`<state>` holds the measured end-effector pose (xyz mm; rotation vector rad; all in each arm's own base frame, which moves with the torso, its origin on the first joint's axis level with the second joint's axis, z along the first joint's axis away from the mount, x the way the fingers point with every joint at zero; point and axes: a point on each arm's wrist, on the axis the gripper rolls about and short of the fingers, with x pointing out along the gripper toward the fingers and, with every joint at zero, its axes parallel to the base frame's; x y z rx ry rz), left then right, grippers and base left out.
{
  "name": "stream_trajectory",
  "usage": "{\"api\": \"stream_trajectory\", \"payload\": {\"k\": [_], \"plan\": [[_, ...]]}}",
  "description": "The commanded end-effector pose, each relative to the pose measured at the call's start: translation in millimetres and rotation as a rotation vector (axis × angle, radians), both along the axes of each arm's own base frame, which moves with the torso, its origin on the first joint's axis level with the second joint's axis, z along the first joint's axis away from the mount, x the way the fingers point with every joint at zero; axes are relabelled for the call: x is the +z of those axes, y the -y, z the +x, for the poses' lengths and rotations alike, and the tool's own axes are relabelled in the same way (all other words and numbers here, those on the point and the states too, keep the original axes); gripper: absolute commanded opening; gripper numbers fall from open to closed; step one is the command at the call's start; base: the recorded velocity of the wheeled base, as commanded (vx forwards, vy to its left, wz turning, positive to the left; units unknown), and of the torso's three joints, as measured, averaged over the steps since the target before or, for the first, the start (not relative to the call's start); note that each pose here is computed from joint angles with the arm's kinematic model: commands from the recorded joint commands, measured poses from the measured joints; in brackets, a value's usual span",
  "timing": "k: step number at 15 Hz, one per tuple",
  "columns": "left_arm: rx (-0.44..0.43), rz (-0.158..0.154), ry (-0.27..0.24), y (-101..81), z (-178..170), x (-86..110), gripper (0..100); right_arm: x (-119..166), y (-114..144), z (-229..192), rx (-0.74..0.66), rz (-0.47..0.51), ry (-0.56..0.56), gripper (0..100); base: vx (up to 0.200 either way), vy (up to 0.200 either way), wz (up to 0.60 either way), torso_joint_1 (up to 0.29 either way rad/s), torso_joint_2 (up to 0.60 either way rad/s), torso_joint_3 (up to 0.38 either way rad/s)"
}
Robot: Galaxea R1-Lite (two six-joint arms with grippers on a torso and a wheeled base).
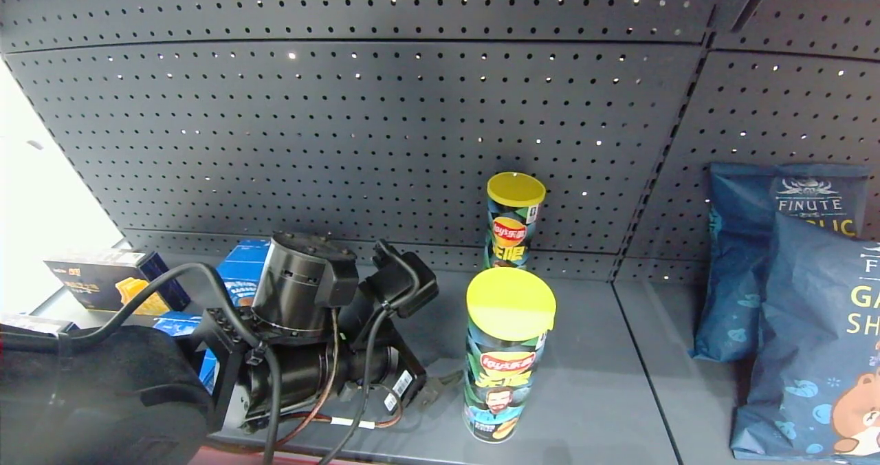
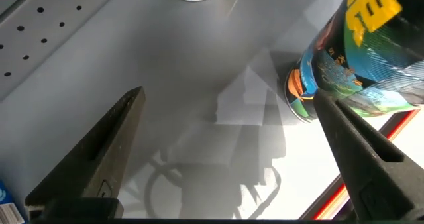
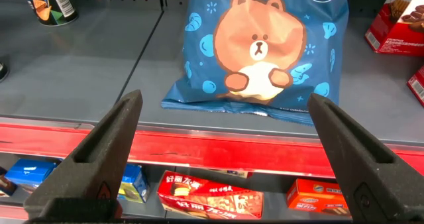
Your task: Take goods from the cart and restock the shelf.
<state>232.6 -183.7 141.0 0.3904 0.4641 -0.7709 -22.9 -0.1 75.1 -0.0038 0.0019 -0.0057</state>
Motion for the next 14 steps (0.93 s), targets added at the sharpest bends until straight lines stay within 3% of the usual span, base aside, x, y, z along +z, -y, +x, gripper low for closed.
{"api": "stream_trajectory", "payload": {"k": [1,14], "plan": [[-0.002,0.0,-0.001,0.8,0.1,-0.6,100,0.0,0.0,0.1,0.0,-0.001,-0.001,100,0.0,0.0,0.0,0.0,0.0,0.0],[-0.014,0.003,-0.004,5.7,-1.0,-1.9,100,0.0,0.0,0.1,0.0,-0.001,-0.001,100,0.0,0.0,0.0,0.0,0.0,0.0]]}}
